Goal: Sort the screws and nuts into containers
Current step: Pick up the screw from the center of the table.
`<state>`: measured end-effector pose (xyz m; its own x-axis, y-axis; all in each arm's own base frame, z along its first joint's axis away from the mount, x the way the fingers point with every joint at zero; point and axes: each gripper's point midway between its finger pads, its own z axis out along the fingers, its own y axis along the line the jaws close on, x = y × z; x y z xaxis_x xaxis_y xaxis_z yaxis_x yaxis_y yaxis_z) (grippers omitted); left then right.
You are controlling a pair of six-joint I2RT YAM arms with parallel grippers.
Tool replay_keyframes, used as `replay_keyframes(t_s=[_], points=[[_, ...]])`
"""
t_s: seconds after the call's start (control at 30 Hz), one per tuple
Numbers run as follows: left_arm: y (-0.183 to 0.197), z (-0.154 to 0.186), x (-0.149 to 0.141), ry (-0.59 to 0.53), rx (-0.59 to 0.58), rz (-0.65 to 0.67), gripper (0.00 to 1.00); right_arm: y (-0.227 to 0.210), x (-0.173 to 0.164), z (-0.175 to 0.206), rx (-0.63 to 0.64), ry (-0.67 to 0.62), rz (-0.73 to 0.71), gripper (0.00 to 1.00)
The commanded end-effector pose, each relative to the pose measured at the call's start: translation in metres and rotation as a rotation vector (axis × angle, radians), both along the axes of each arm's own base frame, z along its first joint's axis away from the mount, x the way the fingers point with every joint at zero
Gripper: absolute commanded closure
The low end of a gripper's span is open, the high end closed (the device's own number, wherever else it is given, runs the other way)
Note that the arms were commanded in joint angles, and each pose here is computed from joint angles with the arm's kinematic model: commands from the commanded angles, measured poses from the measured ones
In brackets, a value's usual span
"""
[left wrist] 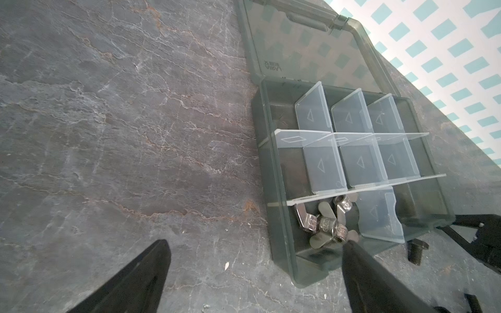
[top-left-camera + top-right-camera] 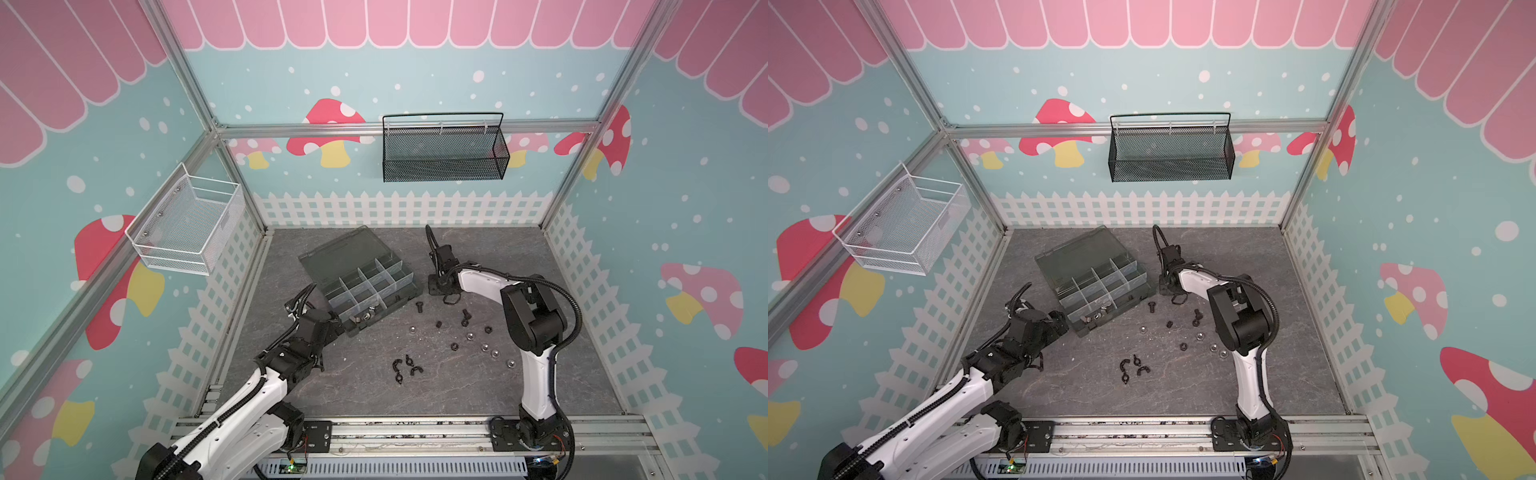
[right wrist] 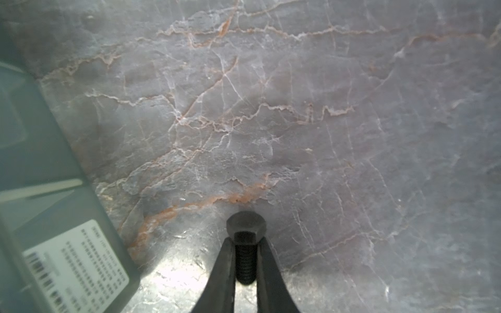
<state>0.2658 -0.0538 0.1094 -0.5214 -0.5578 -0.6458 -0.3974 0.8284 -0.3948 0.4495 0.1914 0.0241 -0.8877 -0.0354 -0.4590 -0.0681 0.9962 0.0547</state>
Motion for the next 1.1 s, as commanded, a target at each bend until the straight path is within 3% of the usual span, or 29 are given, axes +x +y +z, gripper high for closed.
replay_keyframes(t_s=[0.0,0.2,0.6,0.8,1.07], points=[[0.004,0.003,0.0,0.002,-0.007,0.028,0.01,-0.012,-0.014,-0.025,-0.042,0.087,0.007,0.9],[0.003,0.004,0.001,-0.003,-0.006,0.027,0.01,-0.006,-0.021,-0.016,0.005,0.078,0.03,1.0],[0.002,-0.001,0.001,0.015,-0.002,0.018,0.01,0.009,-0.037,0.062,0.136,-0.066,0.093,1.0],[0.001,0.001,0.002,0.012,-0.01,0.014,0.01,0.039,-0.044,0.099,0.223,-0.139,0.164,1.0],[0.001,-0.007,-0.002,0.014,-0.044,0.032,0.01,0.085,-0.039,0.104,0.22,-0.132,0.259,1.0]])
